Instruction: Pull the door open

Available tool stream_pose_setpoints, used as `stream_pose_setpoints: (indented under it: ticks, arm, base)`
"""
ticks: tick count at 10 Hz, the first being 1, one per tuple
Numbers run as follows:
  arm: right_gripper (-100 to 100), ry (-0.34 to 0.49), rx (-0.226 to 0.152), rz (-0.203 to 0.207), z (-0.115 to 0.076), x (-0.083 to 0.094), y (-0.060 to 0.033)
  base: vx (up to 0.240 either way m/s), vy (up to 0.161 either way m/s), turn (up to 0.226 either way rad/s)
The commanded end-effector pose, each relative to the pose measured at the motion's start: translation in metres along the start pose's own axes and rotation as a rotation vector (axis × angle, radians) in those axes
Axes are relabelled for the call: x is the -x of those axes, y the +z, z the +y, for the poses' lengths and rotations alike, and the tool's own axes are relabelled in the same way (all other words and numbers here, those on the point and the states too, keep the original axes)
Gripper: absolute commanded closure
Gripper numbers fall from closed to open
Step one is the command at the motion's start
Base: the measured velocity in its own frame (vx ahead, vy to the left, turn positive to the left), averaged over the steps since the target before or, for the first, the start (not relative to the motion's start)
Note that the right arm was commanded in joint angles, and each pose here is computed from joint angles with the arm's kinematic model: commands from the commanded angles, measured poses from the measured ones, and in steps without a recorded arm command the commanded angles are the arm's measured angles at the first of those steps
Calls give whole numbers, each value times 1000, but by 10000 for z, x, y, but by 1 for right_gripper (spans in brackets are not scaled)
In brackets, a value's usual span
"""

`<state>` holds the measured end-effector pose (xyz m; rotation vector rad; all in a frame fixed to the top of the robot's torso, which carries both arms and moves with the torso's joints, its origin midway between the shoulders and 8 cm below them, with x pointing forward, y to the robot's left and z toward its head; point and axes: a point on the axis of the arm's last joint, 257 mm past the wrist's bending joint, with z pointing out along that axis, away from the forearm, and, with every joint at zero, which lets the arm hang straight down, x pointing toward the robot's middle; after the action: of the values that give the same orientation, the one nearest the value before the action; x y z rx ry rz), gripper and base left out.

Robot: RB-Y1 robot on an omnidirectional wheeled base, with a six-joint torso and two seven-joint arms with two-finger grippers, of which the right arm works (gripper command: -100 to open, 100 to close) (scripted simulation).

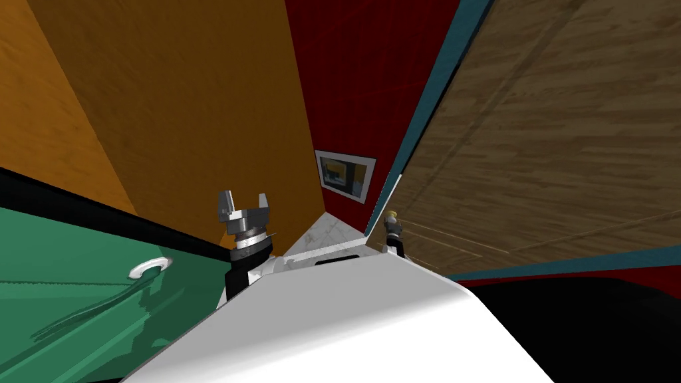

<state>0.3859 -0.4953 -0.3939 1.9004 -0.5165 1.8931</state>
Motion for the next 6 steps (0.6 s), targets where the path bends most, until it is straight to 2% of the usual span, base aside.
stream_pose_setpoints:
  ticks: [1, 2, 6]
  arm:
    - [-100, 0, 0, 0, 0, 0, 0]
    - [100, 0, 0, 0, 0, 0, 0]
    - [100, 0, 0, 0, 0, 0, 0]
  base:
    - [105, -12, 13]
    - [-18, -3, -34]
    - [-24, 2, 6]
